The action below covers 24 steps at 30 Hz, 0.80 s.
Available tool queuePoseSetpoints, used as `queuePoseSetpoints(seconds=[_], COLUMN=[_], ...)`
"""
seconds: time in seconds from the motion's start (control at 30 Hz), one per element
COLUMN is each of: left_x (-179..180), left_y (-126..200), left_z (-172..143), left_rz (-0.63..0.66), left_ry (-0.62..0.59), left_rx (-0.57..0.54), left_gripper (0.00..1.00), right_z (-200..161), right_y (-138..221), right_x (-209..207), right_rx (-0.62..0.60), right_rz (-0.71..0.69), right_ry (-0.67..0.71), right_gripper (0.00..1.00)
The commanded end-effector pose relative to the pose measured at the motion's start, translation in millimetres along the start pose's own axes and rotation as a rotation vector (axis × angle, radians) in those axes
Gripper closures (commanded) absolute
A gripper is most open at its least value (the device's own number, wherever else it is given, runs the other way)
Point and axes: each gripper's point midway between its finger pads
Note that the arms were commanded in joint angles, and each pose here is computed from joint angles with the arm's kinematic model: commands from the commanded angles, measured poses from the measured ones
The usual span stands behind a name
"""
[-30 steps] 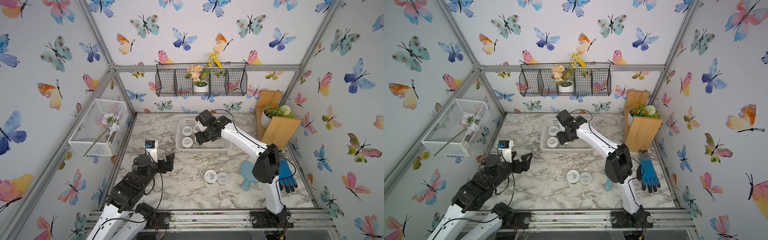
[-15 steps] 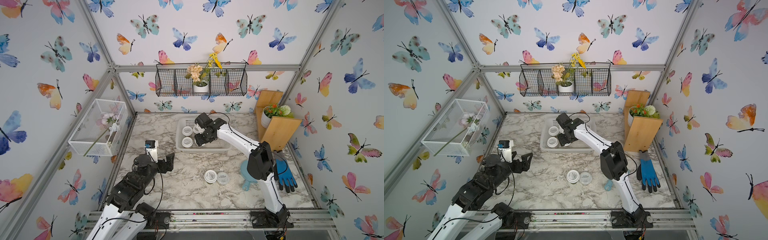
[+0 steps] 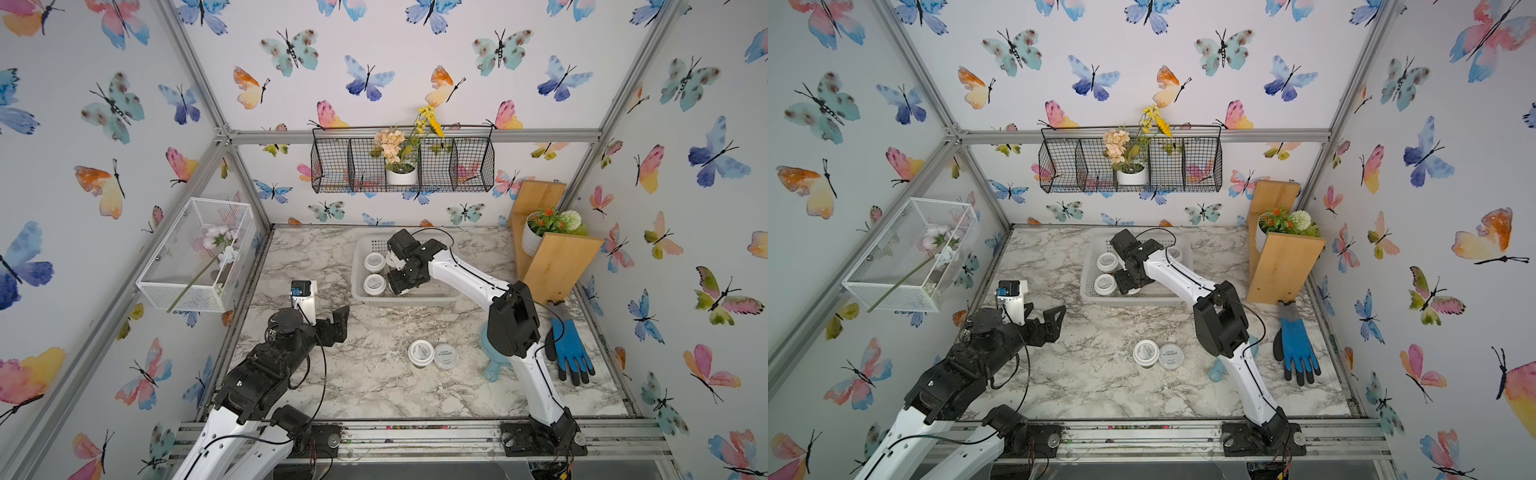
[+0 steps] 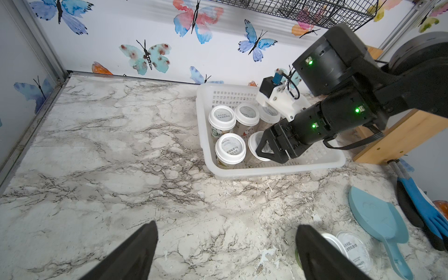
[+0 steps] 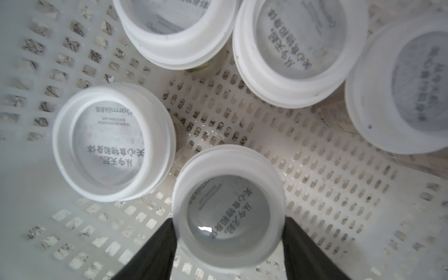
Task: Put the yogurt in the basket
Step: Place the yogurt in the basket.
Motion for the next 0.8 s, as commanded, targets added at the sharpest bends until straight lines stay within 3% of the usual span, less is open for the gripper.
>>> queuePoseSetpoints(seconds=[0.0,0.27,0.47,0.77], left_x=[5,5,5,6], left_y=[-3,-3,-4,-4], left_z=[-1,-2,-2,-2], left_rz=[0.027,0.029,0.031,0.032], left_ry=[-0.003,-0.004,-0.004,-0.004], left_rx=[-0.003,-0.001,0.0,0.001], left_gripper=[0.05,0.05,0.06,0.06], right_z=[7,11,21,24], right_y=[-5,-2,22,69], right_x=[-5,-4,0,10], right_rx=[-0.016,-0.028,-0.089,-0.167], right_rz=[-0.026,-0.023,0.01,0.099], right_ry=[-0.003,-0.015,-0.027,-0.054], right_gripper=[0.3,0.22,0.11,0.06])
Point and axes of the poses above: each gripper's point midway between its finger pads, its own y axis back along the fingers, its own x axis along the line the jaws close on, z = x × y, and after that the axes turned 3 degrees about -y, right-handed
